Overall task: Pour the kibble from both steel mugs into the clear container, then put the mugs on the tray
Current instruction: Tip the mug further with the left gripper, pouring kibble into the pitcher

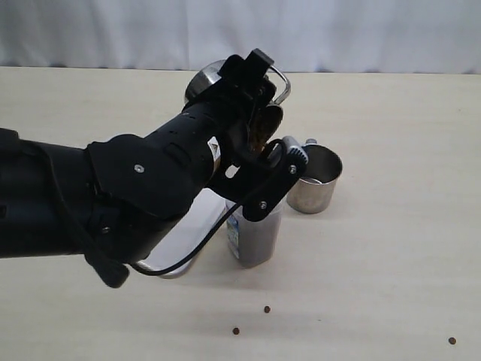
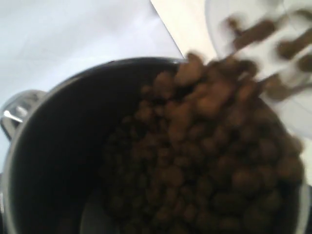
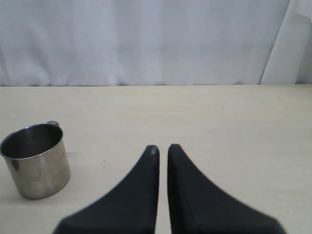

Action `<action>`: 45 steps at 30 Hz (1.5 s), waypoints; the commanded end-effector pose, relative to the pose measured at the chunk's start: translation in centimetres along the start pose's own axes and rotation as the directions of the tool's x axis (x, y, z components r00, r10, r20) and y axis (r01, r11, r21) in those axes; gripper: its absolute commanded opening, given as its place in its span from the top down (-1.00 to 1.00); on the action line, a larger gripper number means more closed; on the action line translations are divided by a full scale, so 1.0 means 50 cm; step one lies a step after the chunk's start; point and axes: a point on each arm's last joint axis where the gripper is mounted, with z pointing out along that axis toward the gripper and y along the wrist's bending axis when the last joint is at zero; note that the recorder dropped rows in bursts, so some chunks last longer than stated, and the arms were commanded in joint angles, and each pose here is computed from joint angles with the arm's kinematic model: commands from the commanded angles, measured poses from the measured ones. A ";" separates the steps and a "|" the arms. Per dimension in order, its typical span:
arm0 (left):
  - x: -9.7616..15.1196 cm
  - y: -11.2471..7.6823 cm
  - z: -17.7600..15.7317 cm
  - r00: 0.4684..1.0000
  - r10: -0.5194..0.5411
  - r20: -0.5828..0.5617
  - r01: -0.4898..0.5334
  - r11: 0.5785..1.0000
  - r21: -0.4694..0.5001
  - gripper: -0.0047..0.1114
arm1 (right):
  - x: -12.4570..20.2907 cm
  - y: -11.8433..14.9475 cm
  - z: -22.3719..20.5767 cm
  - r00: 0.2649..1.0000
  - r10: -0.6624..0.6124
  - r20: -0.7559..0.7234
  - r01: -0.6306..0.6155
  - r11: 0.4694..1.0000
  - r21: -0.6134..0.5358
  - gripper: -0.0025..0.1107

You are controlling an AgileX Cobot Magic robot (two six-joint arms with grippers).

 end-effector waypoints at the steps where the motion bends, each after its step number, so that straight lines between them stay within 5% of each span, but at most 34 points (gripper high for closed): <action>1: 0.007 0.020 -0.003 1.000 0.002 -0.025 -0.003 0.999 -0.032 0.92 | 0.002 -0.001 0.000 1.000 0.003 0.001 -0.003 1.000 0.007 0.87; 22: 0.005 0.019 -0.003 0.968 0.251 -0.023 -0.252 0.967 -0.026 0.92 | 0.002 -0.001 0.000 1.000 0.003 0.001 -0.003 1.000 0.007 0.87; 45: -0.015 0.029 -0.029 0.914 0.398 -0.083 -0.402 0.915 -0.038 0.92 | 0.002 -0.001 0.000 1.000 0.003 0.001 -0.003 1.000 0.007 0.87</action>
